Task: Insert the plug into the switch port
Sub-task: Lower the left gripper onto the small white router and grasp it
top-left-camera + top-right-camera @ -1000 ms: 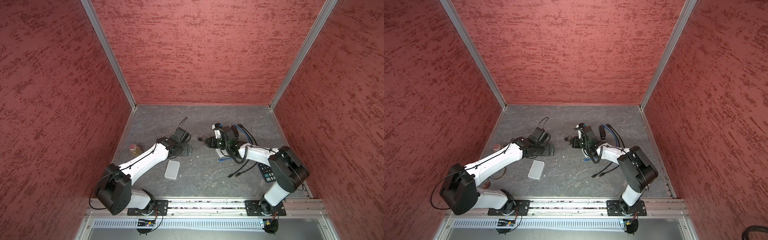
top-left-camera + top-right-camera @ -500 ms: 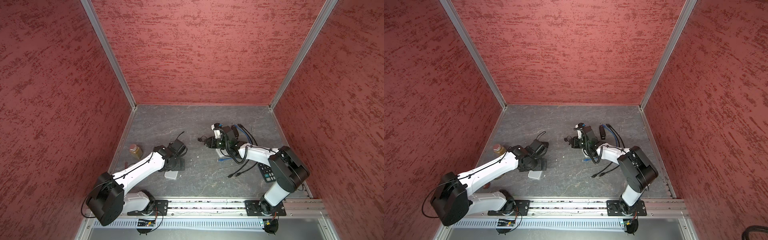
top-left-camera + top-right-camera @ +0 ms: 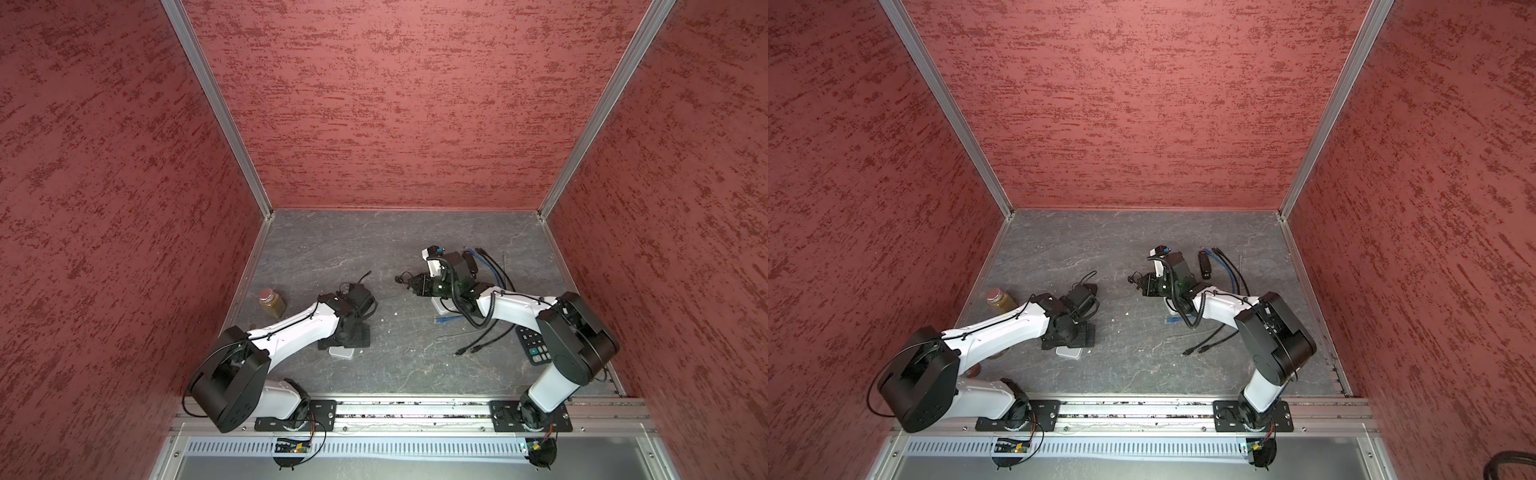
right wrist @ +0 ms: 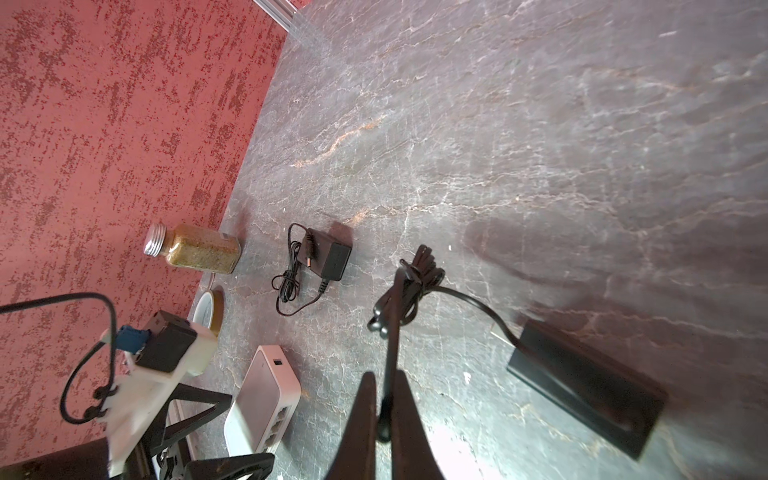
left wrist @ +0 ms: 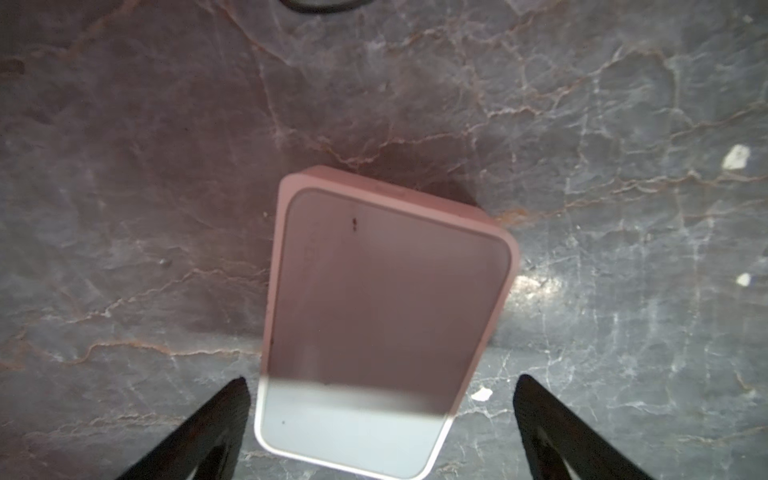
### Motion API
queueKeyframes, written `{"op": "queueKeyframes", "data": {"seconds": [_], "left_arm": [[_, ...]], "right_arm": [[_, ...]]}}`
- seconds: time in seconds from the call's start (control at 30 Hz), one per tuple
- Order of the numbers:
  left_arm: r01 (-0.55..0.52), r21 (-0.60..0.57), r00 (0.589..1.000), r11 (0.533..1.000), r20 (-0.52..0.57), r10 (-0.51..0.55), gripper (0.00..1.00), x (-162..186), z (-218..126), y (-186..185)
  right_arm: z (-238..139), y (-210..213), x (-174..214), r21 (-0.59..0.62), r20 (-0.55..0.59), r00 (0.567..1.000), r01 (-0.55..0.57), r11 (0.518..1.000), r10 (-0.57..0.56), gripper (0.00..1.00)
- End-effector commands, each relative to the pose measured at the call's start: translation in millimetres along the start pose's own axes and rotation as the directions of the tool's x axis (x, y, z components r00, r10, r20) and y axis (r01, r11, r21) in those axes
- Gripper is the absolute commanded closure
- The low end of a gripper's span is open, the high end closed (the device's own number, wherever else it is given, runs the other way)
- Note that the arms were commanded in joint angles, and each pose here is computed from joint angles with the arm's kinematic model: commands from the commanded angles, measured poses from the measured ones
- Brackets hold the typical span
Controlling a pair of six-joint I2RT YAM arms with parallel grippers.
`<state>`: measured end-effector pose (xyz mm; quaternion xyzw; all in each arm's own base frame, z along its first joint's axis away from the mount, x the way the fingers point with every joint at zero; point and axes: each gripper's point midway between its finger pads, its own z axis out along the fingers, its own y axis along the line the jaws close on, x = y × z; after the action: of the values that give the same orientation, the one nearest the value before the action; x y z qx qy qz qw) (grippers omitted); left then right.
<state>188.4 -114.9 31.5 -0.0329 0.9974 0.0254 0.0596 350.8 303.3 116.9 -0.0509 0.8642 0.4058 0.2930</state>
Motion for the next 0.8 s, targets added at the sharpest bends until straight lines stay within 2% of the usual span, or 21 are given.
{"op": "queueKeyframes", "data": {"seconds": [0.0, 0.3, 0.4, 0.5, 0.63, 0.77], "left_arm": [[0.003, -0.001, 1.0, 1.0, 0.014, -0.003, 0.03, -6.8, 6.9, -0.6], [-0.007, -0.005, 1.0, 1.0, -0.008, 0.007, 0.13, -9.9, 18.5, -3.7], [-0.004, 0.005, 1.0, 1.0, -0.006, 0.004, 0.19, -10.7, 20.7, -6.7], [-0.013, 0.012, 1.0, 1.0, 0.01, 0.013, 0.32, -13.2, 20.8, -10.0], [-0.044, 0.02, 0.996, 0.999, 0.075, 0.042, 0.39, -20.8, 15.7, -18.3], [-0.101, 0.058, 0.976, 0.993, 0.198, 0.088, 0.47, -34.7, 2.8, -36.6]], "right_arm": [[1.4, -3.2, 2.0, -0.01, -0.001, 1.0, -0.022, 1.0, 0.022, 1.0], [0.4, -5.4, 3.2, 0.0, -0.002, 1.0, -0.026, 1.0, 0.026, 1.0], [0.1, -4.1, 2.3, -0.003, 0.0, 1.0, -0.026, 1.0, 0.026, 1.0], [-1.1, -2.2, 1.0, -0.007, 0.001, 1.0, -0.025, 1.0, 0.025, 1.0], [-3.3, 1.7, 0.0, -0.017, 0.0, 1.0, -0.022, 1.0, 0.022, 1.0], [-6.5, 7.9, -0.6, -0.049, -0.007, 1.0, -0.023, 0.999, 0.022, 1.0]]}}
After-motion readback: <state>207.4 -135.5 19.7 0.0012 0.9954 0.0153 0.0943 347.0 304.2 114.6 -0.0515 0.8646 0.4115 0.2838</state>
